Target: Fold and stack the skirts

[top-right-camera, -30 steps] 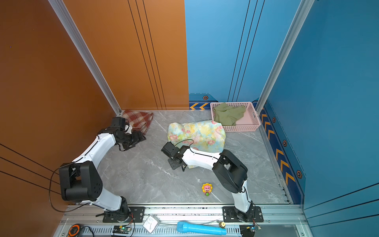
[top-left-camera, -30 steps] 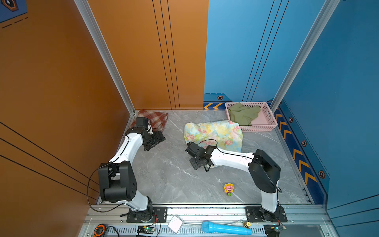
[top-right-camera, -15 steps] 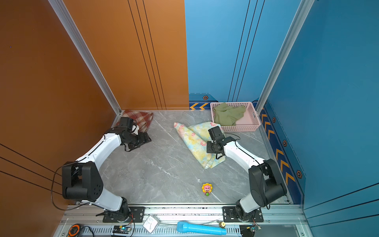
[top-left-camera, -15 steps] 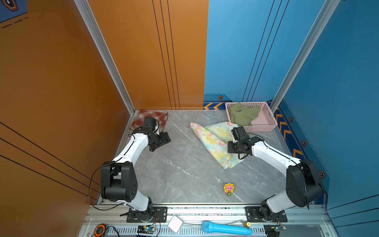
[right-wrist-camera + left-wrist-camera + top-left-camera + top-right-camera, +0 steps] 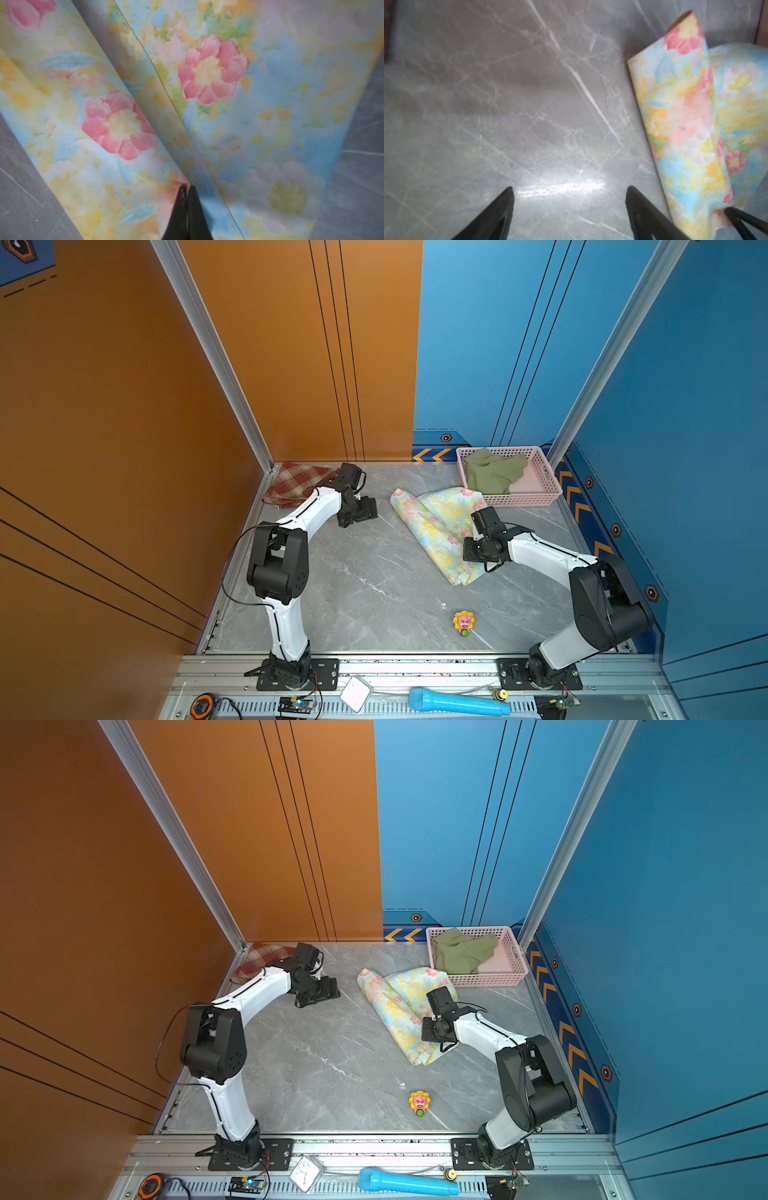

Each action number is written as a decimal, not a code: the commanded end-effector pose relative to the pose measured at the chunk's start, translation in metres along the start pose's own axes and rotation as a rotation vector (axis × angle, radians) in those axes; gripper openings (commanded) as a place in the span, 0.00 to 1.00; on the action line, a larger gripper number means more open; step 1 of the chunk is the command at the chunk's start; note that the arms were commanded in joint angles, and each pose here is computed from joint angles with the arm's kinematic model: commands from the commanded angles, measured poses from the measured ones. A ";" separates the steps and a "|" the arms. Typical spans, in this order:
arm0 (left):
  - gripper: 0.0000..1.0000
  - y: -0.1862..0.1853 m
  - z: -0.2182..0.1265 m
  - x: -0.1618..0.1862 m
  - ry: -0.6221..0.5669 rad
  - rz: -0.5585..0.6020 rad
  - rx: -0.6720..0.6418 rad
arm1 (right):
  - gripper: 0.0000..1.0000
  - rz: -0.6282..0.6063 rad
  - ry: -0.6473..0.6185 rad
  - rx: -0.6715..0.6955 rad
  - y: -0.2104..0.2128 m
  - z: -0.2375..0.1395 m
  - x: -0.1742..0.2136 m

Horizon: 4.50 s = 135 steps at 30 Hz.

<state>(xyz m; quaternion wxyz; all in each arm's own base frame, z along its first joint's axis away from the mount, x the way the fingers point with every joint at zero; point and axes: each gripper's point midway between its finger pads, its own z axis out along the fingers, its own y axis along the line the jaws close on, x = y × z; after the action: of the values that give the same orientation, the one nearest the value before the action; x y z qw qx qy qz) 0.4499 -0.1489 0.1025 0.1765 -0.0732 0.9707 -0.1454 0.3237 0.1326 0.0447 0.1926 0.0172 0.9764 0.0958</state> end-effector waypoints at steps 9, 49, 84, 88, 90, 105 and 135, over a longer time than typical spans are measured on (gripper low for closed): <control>0.81 -0.067 0.062 -0.073 -0.027 -0.127 0.203 | 0.00 -0.064 -0.026 -0.061 0.021 -0.005 0.007; 0.00 -0.073 0.040 -0.066 -0.109 -0.180 0.334 | 0.00 -0.099 -0.080 -0.036 0.025 -0.028 -0.023; 0.00 -0.004 -0.268 -0.156 -0.615 -0.148 0.244 | 0.00 -0.278 -0.835 -0.278 0.148 -0.309 -0.301; 0.00 -0.014 -0.290 -0.170 -0.646 -0.130 0.270 | 0.00 -0.273 -0.929 -0.318 0.152 -0.338 -0.325; 0.00 -0.019 -0.302 -0.169 -0.665 -0.121 0.288 | 0.00 -0.281 -0.956 -0.329 0.155 -0.348 -0.327; 0.43 0.064 -0.160 0.042 -0.514 -0.266 0.157 | 0.56 -0.557 -0.657 -0.283 0.133 -0.186 -0.064; 0.71 0.083 -0.029 0.156 0.041 -0.122 -0.133 | 0.47 -0.334 -0.002 -0.122 0.111 -0.019 0.043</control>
<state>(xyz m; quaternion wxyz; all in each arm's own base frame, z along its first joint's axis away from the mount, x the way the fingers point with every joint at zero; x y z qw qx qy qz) 0.2956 -0.0929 0.0608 0.1622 -0.1587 0.9683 -0.1041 0.2840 0.2459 0.0713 0.2163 -0.1601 0.9525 0.1425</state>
